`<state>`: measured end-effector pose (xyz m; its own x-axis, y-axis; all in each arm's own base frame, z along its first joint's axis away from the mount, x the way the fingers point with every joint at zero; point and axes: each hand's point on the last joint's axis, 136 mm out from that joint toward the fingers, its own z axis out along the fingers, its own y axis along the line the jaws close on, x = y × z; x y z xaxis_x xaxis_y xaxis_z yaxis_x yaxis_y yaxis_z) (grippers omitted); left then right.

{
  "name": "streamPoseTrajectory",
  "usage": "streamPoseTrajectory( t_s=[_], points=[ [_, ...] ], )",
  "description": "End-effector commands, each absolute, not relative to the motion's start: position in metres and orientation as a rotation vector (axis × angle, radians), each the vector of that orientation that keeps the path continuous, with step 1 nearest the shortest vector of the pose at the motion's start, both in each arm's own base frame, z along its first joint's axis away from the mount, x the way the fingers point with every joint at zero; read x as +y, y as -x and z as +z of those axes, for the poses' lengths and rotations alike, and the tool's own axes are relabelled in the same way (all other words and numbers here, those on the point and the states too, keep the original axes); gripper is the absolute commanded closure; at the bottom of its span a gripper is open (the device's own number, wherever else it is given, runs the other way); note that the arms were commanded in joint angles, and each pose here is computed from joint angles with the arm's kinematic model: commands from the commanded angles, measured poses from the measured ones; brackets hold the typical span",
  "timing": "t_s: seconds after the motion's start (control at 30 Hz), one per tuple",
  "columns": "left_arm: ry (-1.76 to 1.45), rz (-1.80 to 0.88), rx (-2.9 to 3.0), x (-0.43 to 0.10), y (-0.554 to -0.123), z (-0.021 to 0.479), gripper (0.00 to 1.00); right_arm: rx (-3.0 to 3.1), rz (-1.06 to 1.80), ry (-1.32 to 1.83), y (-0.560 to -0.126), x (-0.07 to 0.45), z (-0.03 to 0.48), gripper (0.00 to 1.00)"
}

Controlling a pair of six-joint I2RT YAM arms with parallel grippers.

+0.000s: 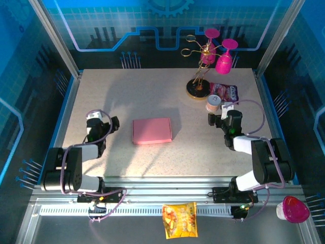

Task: Fold the paper box

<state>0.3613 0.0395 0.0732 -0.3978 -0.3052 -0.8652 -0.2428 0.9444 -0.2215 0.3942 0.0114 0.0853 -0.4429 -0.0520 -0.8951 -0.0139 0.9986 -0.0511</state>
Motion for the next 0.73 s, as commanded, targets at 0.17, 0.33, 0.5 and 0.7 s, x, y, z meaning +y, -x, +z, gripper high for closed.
streamPoseTrajectory(
  t_s=[0.17,0.33,0.5,0.7],
  points=[
    [0.186,-0.169,1.794,0.018,-0.376,0.100,0.01,1.878,-0.065,0.067,-0.395,0.017,0.100,0.00],
    [0.152,-0.160,1.861,0.011,-0.389,0.098,0.01,1.886,-0.073,0.069,-0.398,0.017,0.100,0.00],
    [0.149,-0.156,1.849,0.011,-0.390,0.099,0.01,1.882,-0.119,0.037,-0.397,0.013,0.100,0.00],
    [0.144,-0.158,1.827,0.010,-0.387,0.102,0.01,1.843,-0.170,0.031,-0.391,0.013,0.104,0.00]
  ],
)
